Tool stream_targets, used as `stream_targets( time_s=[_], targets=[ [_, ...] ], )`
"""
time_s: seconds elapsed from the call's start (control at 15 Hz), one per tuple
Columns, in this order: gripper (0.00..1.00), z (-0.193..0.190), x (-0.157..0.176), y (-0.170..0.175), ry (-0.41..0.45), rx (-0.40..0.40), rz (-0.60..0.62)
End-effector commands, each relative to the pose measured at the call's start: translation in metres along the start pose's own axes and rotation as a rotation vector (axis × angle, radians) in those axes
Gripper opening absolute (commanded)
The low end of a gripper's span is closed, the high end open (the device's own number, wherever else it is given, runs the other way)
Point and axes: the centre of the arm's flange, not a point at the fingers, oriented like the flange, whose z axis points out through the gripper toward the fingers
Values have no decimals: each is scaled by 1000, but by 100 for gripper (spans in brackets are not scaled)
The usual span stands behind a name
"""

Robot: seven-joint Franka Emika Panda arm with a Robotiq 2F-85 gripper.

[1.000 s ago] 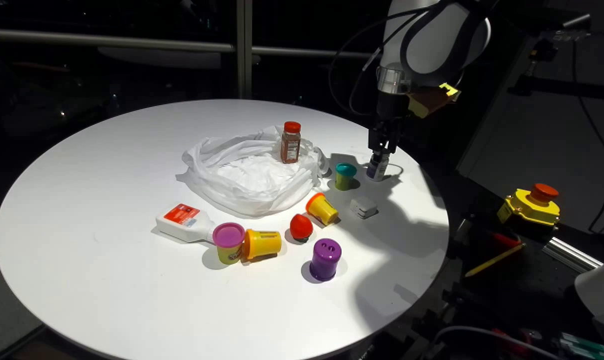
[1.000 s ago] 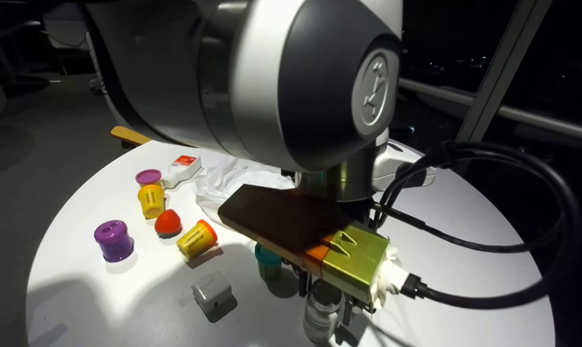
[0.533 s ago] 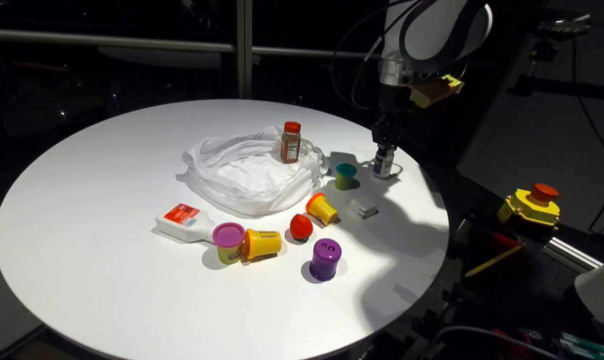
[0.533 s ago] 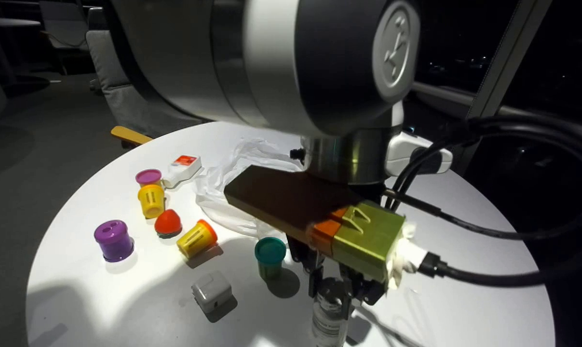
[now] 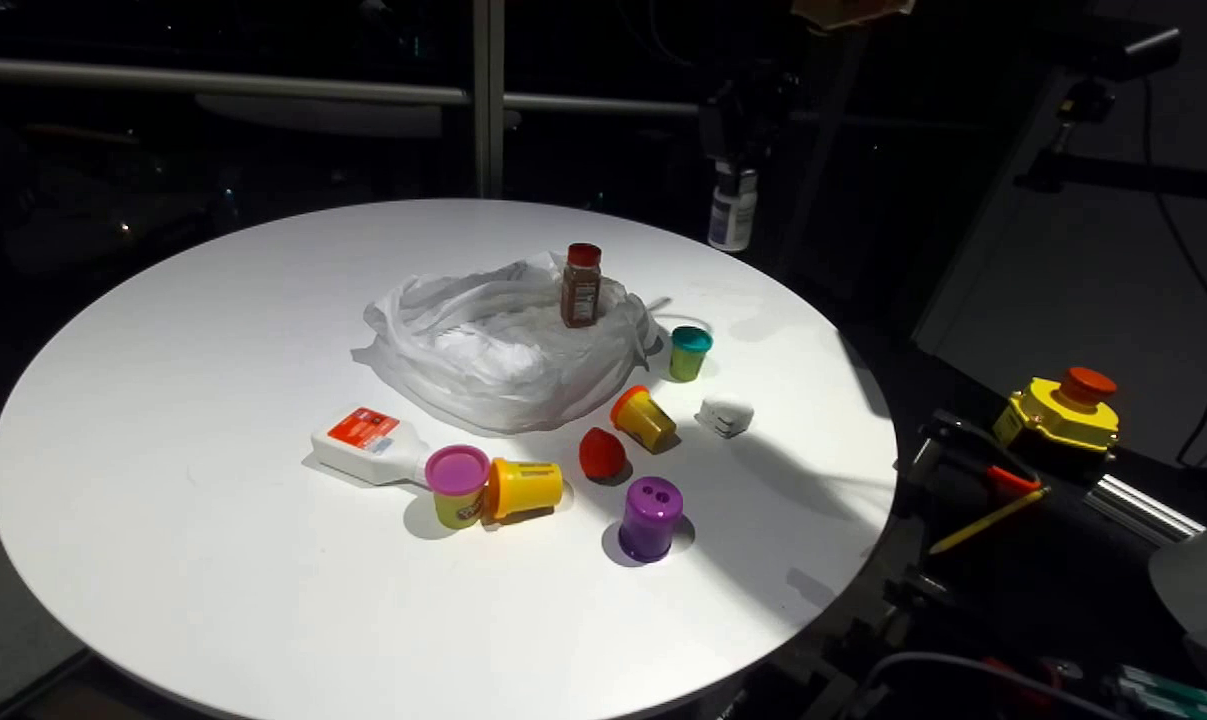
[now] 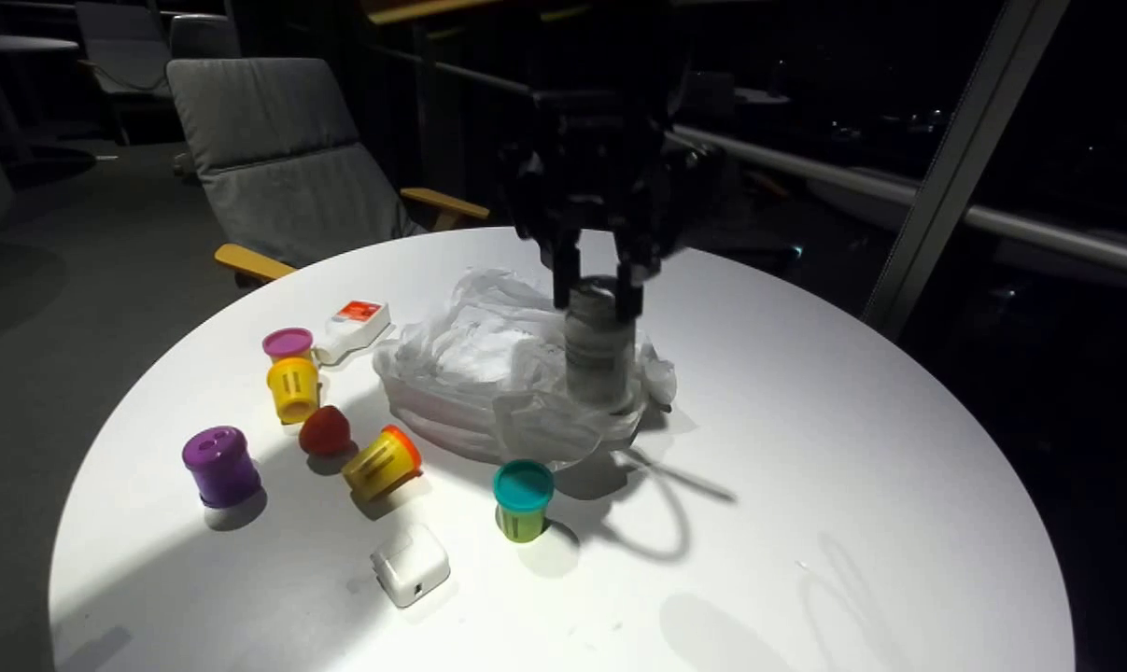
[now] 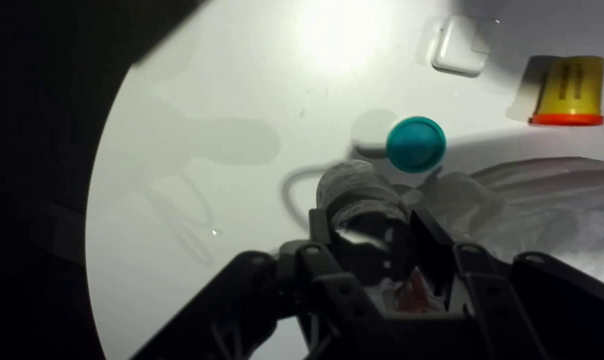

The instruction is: Put all the objects on the table into the plastic bag.

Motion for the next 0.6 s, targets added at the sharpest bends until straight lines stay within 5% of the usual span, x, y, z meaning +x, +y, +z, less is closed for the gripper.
stream_targets(
  time_s=[0.0, 0.27, 0.53],
  targets=[
    [19, -24, 41, -63, 57, 5, -26],
    [19, -12, 83, -121, 85, 18, -45],
    [19, 24, 123, -139, 126, 42, 24]
  ],
)
